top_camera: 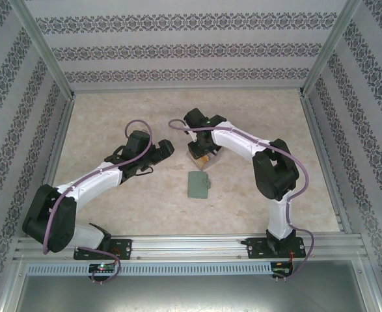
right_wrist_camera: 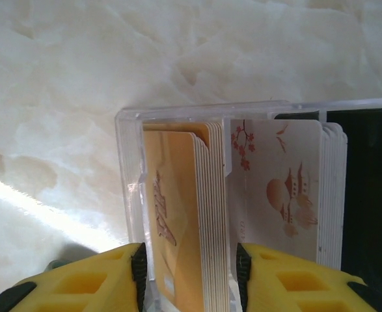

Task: Put the credit cards into the card holder
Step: Pick up the credit card from the storage box.

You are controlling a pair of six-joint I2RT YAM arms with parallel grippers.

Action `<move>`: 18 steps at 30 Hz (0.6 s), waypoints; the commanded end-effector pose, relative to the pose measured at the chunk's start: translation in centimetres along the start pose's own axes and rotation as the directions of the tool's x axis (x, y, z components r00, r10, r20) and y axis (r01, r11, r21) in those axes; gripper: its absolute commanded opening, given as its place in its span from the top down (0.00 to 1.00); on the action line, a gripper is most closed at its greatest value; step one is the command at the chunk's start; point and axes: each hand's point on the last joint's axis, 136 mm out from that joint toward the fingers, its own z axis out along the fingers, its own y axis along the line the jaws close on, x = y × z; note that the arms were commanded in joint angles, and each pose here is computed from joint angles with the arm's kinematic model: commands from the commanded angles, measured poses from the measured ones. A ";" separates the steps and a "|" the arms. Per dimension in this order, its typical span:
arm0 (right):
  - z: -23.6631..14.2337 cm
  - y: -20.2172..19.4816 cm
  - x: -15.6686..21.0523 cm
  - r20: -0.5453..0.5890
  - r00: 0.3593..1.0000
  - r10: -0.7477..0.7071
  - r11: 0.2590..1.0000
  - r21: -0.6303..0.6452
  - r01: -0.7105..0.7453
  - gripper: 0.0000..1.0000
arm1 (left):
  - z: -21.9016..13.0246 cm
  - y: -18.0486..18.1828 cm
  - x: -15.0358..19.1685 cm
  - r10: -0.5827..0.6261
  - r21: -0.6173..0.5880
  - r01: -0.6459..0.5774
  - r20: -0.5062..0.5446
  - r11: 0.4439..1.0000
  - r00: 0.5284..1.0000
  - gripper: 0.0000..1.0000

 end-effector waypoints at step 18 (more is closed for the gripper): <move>-0.1 -2.1 -0.8 0.044 0.994 -0.098 0.964 0.250 0.084 0.59 | -1.2 0.7 0.4 -0.014 -0.013 0.015 0.032 1.000 0.999 0.01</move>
